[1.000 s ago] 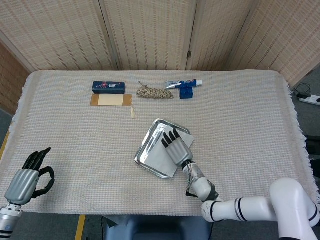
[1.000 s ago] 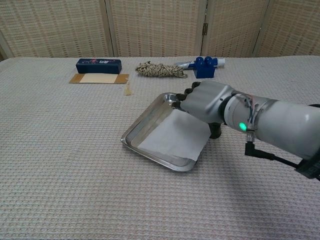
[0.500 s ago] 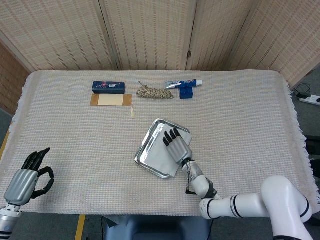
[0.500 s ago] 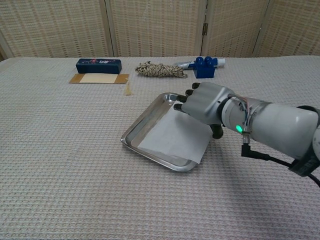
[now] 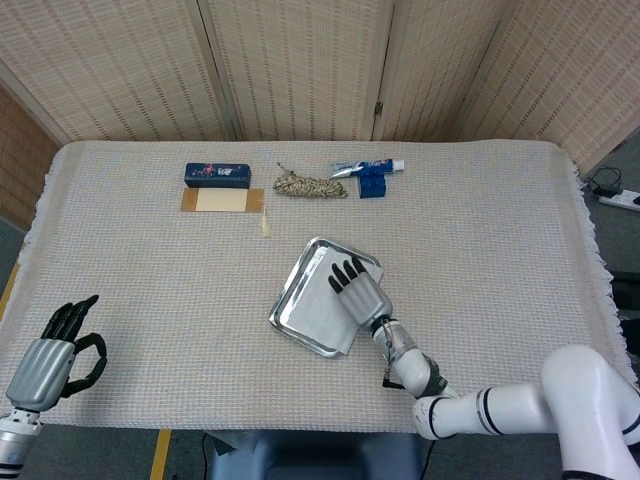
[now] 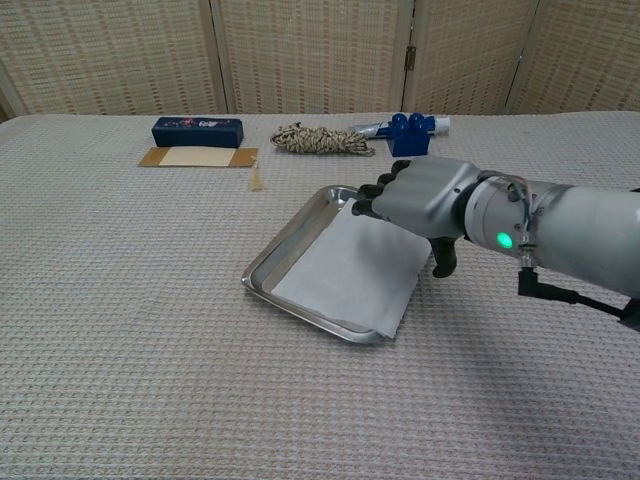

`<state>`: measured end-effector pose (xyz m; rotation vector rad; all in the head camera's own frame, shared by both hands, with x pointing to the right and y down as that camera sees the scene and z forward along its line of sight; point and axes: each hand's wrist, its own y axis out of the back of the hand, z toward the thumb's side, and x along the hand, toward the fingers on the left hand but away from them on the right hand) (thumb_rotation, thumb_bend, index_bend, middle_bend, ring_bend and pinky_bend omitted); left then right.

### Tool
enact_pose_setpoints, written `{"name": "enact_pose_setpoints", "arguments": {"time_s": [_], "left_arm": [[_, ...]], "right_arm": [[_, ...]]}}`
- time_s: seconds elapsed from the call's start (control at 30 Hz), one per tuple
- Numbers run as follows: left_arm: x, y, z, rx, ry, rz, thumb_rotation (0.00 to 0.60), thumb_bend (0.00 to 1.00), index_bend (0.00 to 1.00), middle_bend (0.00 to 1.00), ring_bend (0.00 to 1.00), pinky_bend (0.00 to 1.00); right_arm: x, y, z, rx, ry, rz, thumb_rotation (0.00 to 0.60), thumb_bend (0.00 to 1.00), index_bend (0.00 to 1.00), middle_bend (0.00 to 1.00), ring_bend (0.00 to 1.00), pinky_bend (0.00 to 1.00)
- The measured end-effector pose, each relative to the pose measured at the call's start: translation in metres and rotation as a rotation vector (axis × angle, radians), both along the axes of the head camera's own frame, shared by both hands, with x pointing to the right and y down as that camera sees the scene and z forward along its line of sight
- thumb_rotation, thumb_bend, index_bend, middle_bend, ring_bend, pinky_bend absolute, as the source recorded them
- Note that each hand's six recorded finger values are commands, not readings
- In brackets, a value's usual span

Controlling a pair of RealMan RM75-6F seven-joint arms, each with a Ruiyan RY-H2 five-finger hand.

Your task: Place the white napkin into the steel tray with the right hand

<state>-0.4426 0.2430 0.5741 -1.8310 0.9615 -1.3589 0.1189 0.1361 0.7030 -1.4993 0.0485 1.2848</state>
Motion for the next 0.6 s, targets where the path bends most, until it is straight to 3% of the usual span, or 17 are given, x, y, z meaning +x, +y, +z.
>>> {"name": "enact_pose_setpoints", "arguments": {"time_s": [0.13, 0.2, 0.23, 0.33, 0.37, 0.43, 0.53, 0.6], "left_arm": [[0.0, 0.0, 0.001, 0.001, -0.004, 0.001, 0.6, 0.48, 0.03, 0.0, 0.0, 0.0], [0.0, 0.001, 0.002, -0.001, -0.009, 0.002, 0.6, 0.48, 0.03, 0.0, 0.0, 0.0], [0.0, 0.001, 0.002, -0.001, -0.011, 0.003, 0.6, 0.48, 0.03, 0.0, 0.0, 0.0], [0.001, 0.0, 0.004, -0.003, -0.017, 0.003, 0.6, 0.48, 0.03, 0.0, 0.0, 0.0], [0.001, 0.0, 0.004, -0.002, -0.018, 0.003, 0.6, 0.48, 0.03, 0.0, 0.0, 0.0], [0.002, 0.0, 0.005, -0.002, -0.019, 0.005, 0.6, 0.48, 0.03, 0.0, 0.0, 0.0], [0.002, 0.001, 0.005, -0.002, -0.021, 0.005, 0.6, 0.5, 0.03, 0.0, 0.0, 0.0], [0.001, 0.0, 0.006, -0.003, -0.024, 0.001, 0.6, 0.53, 0.03, 0.0, 0.0, 0.0]], "right_arm": [[0.012, 0.003, -0.018, -0.014, -0.111, 0.05, 0.6, 0.25, 0.0, 0.0, 0.0, 0.01], [0.023, 0.005, -0.027, -0.006, -0.158, 0.063, 0.6, 0.25, 0.0, 0.01, 0.06, 0.16], [0.029, 0.006, -0.031, -0.002, -0.173, 0.066, 0.6, 0.25, 0.0, 0.08, 0.17, 0.3], [0.055, 0.013, -0.039, -0.002, -0.193, 0.084, 0.6, 0.42, 0.0, 0.61, 0.74, 0.8], [0.063, 0.017, -0.04, -0.01, -0.191, 0.091, 0.6, 0.5, 0.0, 0.73, 0.84, 0.88], [0.068, 0.02, -0.039, -0.028, -0.184, 0.098, 0.6, 0.62, 0.0, 0.89, 0.95, 0.98], [0.079, 0.023, -0.032, -0.077, -0.152, 0.129, 0.6, 0.74, 0.0, 0.99, 1.0, 1.0], [0.085, 0.025, -0.026, -0.12, -0.125, 0.158, 0.6, 0.78, 0.0, 1.0, 1.0, 1.0]]}}
